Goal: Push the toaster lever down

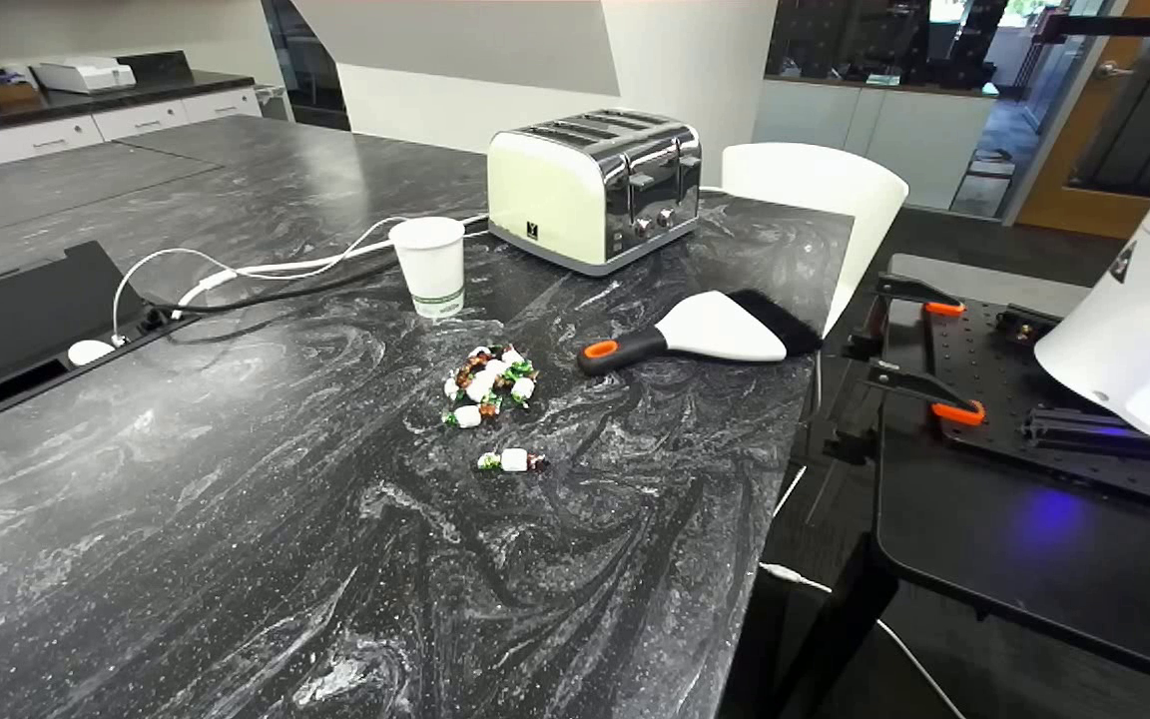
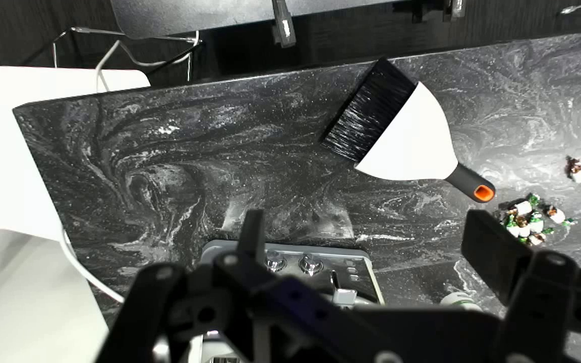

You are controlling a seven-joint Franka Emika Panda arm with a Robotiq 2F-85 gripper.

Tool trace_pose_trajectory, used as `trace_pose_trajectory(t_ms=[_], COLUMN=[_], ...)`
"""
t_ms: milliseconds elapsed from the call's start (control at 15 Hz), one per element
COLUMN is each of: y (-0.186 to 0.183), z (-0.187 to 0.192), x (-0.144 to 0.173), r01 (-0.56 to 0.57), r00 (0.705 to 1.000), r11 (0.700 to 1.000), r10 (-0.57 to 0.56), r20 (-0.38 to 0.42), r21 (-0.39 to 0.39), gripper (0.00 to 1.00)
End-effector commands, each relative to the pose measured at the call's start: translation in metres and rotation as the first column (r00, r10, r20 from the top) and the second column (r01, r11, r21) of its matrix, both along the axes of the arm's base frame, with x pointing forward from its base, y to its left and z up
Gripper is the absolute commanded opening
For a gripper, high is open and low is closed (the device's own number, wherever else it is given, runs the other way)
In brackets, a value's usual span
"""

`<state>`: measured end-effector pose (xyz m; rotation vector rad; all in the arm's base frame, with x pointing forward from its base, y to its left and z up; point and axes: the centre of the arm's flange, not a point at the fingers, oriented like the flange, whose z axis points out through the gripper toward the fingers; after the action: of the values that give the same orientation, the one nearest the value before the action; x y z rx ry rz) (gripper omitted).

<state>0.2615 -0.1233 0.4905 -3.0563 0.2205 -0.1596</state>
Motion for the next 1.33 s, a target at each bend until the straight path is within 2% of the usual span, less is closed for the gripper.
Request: trace_pose_trajectory(t_ms=[0, 200, 600, 1067, 1133, 1200, 1267], y=[0.000, -0.002, -0.012, -0.034, -0.038, -0.043, -0.047], z=[0.000, -0.002, -0.021, -0.080, -0.090, -0.099, -0.108], x=[0.000, 0.004, 0.045, 0.111, 0.118, 0.124, 0.128], r01=[0.000, 0.001, 0.032, 0.121, 0.135, 0.148, 0.167], r00=[1.000, 1.000, 0.993, 0.981, 0.979, 0.977, 0.974], r11=[1.000, 1.000, 0.998, 0.985, 0.983, 0.981, 0.978], r10=[0.000, -0.001, -0.026, -0.100, -0.113, -0.126, -0.144], r20=[0.000, 0.016, 0.111, 0.166, 0.170, 0.172, 0.173], r21=[0.000, -0.003, -0.052, -0.123, -0.121, -0.126, -0.129], gripper=[1.00, 1.00, 1.00, 1.00, 0.94, 0.74, 0.70])
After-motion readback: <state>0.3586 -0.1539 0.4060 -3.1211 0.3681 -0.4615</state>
